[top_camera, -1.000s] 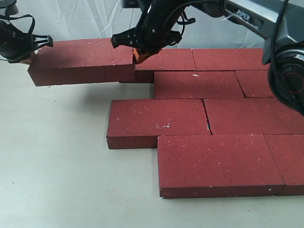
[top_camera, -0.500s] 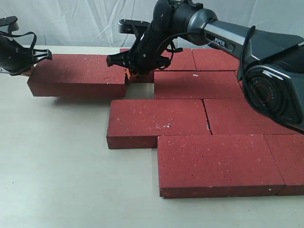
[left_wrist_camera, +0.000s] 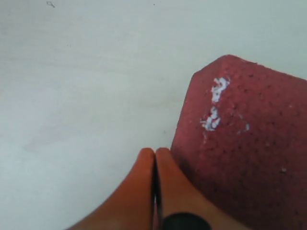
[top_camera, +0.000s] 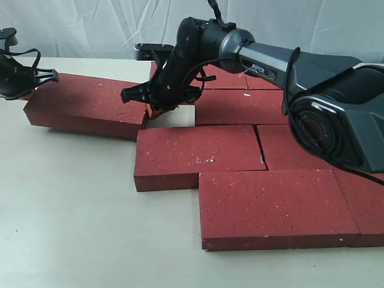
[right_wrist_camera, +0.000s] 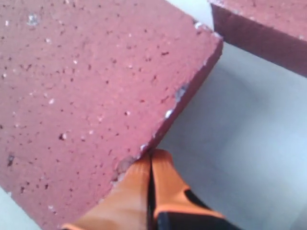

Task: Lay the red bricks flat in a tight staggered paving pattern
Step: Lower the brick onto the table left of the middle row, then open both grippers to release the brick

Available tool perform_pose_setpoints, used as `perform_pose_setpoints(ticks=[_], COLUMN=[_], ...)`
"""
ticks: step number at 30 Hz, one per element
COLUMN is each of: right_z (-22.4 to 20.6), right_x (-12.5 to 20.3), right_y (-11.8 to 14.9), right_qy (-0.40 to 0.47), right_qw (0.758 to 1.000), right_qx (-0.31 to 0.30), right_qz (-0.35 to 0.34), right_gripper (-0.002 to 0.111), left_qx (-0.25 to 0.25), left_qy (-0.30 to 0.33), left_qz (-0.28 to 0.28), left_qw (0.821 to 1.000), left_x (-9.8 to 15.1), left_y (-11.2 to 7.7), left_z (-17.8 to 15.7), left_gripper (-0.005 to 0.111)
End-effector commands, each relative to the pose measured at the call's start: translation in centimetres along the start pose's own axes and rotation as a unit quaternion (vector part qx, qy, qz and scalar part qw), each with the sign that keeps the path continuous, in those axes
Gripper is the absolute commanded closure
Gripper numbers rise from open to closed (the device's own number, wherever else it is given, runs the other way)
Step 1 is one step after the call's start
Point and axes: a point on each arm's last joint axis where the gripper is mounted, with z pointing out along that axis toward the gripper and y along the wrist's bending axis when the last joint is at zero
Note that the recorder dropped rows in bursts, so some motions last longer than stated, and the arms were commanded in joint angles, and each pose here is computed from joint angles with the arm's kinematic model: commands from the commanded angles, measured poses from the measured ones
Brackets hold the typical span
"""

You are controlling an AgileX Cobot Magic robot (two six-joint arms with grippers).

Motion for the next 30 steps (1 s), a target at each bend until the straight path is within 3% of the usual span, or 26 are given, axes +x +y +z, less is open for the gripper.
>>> perform_pose_setpoints(ticks=[1, 6, 9, 14, 21, 30], right_z=[0.1, 0.2, -0.3, -0.5, -0.6, -1.3], right_x=[-0.4, -0.8, -1.2, -1.0, -0.9, -0.8], right_y=[4.0, 3.4, 2.0, 1.1, 0.2, -2.3], right_qy=[-0.041, -0.064, -0.070, -0.052, -0.045, -0.020], right_qw=[0.997, 0.997, 0.996, 0.996, 0.996, 0.994], right_qx=[-0.067, -0.034, 0.000, -0.003, 0.025, 0.052], right_qz=[0.013, 0.008, 0.050, 0.066, 0.067, 0.090], right_gripper=[0.109, 0.109, 0.109, 0.109, 0.109, 0.109], left_qx=[0.022, 0.018, 0.017, 0.013, -0.031, -0.034], left_qy=[0.046, 0.042, 0.041, 0.035, 0.037, 0.020], left_qz=[-0.036, -0.039, -0.038, -0.032, -0.005, 0.003], left_qw=[0.998, 0.998, 0.998, 0.999, 0.999, 0.999], left_x=[0.9, 0.8, 0.8, 0.7, 0.8, 0.4], left_y=[-0.5, -0.1, -0.1, 0.0, 0.8, 0.9], left_z=[0.1, 0.1, 0.1, 0.1, 0.1, 0.1], left_gripper=[0.107, 0.107, 0.107, 0.107, 0.107, 0.107])
